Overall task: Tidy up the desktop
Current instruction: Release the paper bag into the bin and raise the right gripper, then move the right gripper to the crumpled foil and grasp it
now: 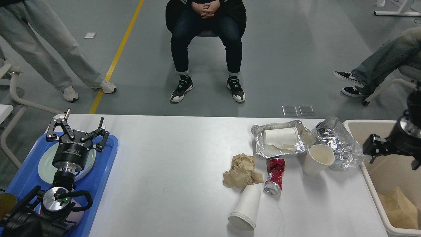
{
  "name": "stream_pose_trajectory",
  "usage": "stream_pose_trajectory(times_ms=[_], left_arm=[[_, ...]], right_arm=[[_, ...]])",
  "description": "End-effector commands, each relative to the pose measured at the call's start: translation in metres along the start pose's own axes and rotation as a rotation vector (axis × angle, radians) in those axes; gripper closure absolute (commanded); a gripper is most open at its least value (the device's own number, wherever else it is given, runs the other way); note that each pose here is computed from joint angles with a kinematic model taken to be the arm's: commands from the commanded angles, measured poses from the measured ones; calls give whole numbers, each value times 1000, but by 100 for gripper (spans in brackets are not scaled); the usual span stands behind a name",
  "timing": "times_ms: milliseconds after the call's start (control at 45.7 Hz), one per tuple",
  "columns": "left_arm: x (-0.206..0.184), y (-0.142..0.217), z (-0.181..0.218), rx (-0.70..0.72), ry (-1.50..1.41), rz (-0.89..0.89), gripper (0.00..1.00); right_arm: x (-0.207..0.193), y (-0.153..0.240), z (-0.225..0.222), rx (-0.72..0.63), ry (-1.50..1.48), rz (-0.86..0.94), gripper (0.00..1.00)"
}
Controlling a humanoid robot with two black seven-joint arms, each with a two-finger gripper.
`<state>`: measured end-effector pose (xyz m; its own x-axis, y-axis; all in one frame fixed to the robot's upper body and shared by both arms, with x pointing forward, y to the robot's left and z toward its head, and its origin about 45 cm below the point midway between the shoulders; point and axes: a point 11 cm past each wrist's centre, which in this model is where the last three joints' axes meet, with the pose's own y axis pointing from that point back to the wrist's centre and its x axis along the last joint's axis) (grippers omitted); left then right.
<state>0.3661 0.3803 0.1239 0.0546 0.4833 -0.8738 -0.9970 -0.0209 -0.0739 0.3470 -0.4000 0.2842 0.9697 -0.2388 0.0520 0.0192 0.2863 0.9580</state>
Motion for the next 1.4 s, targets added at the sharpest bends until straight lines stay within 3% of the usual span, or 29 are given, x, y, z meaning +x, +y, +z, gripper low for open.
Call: stream_pose_trajectory(times_ms=[0,219,460,744,1094,1379], left_arm=[[0,0,0,0,0,1,4],[0,0,1,-1,-2,1,4],[0,0,0,-2,0,1,4],[0,0,0,0,0,1,4],[0,0,0,0,0,1,4],[0,0,0,0,0,1,4]], right_arm=[[-14,53,-31,30,114,36,0],[-33,126,-62,83,220,163,0],[-20,125,-73,96,183,312,0],[-3,74,-79,146,159,306,3],[14,-64,-62,98,9,323,1],[12,-129,-69,100,-58,330,1]])
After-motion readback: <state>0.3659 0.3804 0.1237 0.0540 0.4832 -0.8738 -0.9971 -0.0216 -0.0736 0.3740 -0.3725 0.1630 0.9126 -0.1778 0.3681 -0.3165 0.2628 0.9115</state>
